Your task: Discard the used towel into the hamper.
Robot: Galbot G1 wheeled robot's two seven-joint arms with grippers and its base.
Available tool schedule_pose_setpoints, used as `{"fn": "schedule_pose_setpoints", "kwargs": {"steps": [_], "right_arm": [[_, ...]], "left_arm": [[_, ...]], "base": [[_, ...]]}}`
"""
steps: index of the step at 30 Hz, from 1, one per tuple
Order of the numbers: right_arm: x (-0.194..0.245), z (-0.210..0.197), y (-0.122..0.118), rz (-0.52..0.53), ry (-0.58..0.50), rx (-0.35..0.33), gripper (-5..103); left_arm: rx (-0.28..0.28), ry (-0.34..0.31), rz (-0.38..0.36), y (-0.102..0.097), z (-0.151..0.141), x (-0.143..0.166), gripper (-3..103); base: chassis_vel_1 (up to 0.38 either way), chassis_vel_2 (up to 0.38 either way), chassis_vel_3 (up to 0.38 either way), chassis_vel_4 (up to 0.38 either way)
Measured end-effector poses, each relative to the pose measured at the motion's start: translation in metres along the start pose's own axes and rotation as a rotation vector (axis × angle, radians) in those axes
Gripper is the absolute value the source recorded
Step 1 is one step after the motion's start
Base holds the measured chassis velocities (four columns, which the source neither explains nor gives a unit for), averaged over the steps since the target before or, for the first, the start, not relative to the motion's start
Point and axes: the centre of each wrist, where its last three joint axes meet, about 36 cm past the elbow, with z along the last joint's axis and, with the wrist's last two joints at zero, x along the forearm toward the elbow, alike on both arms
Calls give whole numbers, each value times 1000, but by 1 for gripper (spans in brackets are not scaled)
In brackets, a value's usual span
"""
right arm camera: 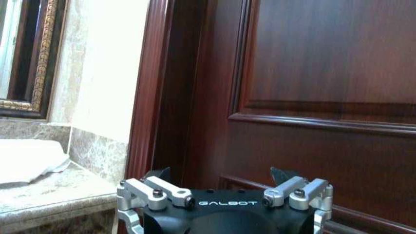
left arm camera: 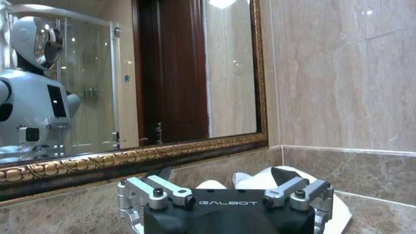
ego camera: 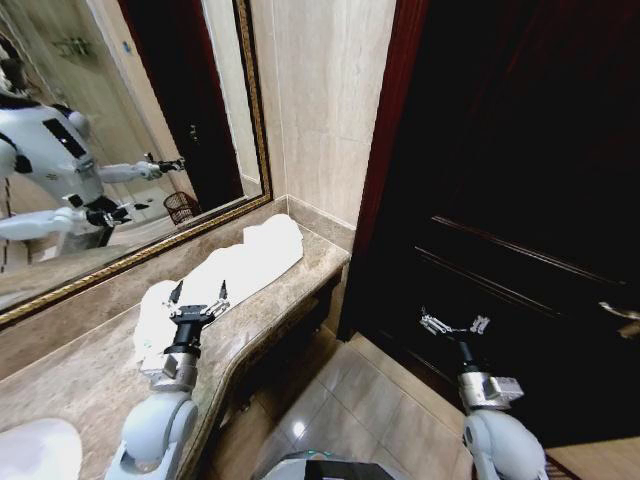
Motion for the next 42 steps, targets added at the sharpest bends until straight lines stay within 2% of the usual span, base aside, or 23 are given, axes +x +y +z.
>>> {"fn": "schedule_pose_setpoints", "kwargs": {"steps": [6,11,14,18,21,25,27,33,36,38,42], "right_arm": [[3,2,0,-2,-5,1,100],[6,1,1,-15,-3,3,100],[6,1,2,-19,-5,6,100],[5,1,3,-26,-4,3,100],[-3,0,11,-65,1,-5,100],[-3,2,14,-77,9,-7,100],[-3,3,17,-90,17,-7,100],[-6,4,16,-99,31,-10,100],[-7,4,16,-98,31,-11,100],[-6,5,18,-98,36,-14,100],[-5,7,19,-100,45,-14,100]], "left_arm": [[-17,15,-23,2,0,-7,100],[-4,30,-32,4,-3,-19,100],[30,68,-63,-4,-9,-36,100],[43,98,-78,-10,-13,-45,100],[53,146,-96,-14,-16,-48,100],[61,177,-91,-19,-16,-52,100],[66,217,-77,-27,-14,-57,100],[44,269,-51,-37,-6,-74,100],[39,297,-63,-39,-3,-82,100],[47,347,-97,-42,-4,-89,100],[31,360,-117,-42,-6,-103,100]], "base": [[0,0,0,0],[0,0,0,0],[0,0,0,0],[0,0,0,0],[0,0,0,0],[0,0,0,0],[0,0,0,0],[0,0,0,0],[0,0,0,0],[0,0,0,0],[0,0,0,0]]}}
